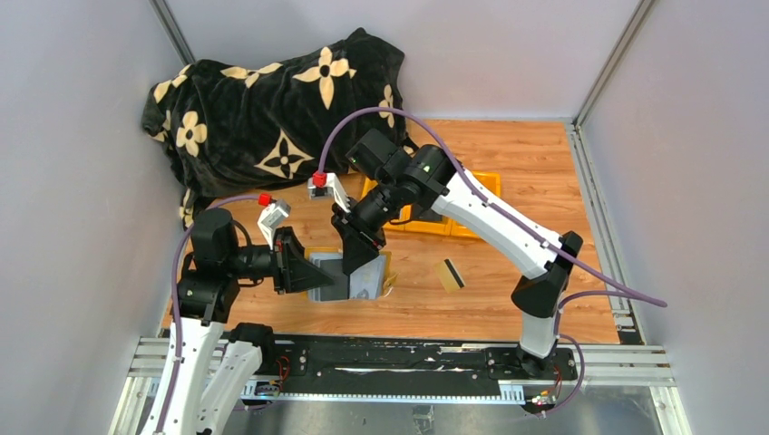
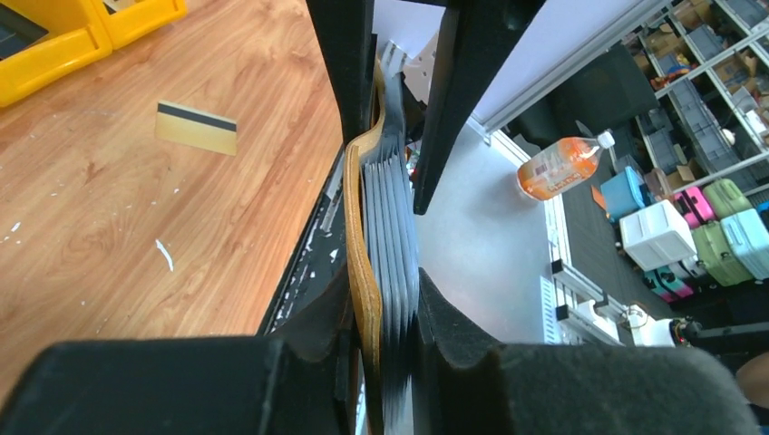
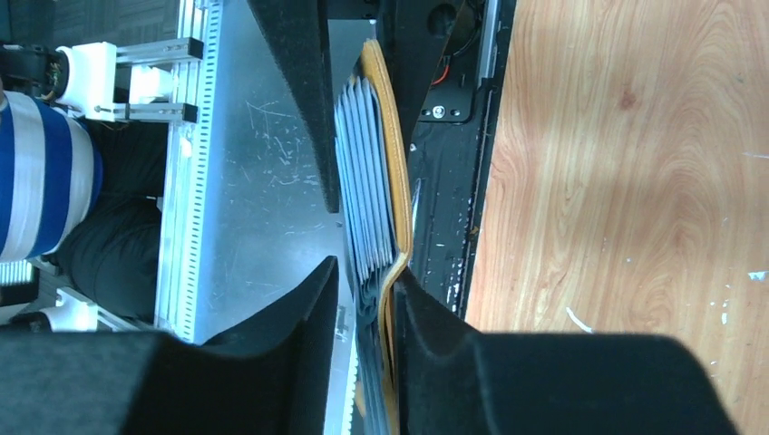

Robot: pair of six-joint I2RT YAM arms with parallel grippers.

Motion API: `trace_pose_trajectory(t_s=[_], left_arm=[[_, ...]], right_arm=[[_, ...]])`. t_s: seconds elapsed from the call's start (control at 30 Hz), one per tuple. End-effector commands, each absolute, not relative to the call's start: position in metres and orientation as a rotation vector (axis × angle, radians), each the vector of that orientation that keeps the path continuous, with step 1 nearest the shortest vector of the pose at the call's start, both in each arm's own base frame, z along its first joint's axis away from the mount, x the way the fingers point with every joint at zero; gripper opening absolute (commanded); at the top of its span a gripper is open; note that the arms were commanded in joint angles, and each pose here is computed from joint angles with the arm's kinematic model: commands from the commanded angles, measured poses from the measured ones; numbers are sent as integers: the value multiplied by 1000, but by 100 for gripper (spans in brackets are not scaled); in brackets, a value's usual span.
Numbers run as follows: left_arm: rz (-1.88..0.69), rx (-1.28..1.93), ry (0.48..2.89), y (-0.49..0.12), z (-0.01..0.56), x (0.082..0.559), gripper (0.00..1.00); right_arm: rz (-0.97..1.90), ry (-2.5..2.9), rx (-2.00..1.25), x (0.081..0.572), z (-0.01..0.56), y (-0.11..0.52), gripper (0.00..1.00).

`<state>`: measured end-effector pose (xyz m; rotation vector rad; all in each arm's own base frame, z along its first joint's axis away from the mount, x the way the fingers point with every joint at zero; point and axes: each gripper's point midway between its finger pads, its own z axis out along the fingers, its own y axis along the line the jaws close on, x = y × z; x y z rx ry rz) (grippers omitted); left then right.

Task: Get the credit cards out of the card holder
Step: Remove the credit card from the card holder.

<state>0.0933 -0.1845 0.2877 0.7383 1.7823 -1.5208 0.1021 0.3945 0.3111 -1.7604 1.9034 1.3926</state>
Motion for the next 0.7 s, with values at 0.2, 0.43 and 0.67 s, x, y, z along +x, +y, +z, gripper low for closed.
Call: trace_pose_trajectory(t_s=[0.2, 0.43, 0.67], left_arm=[[-1428, 718, 1763, -184, 308, 107, 0], [-1431, 484, 1727, -185, 333, 137, 0], [-1428, 381, 1618, -183, 360, 142, 0]], right_arm=[[1509, 1622, -1259, 163, 403, 377, 57], [1554, 1472, -962, 163, 444, 335, 68], [1815, 1511, -1019, 121, 411, 349, 66]])
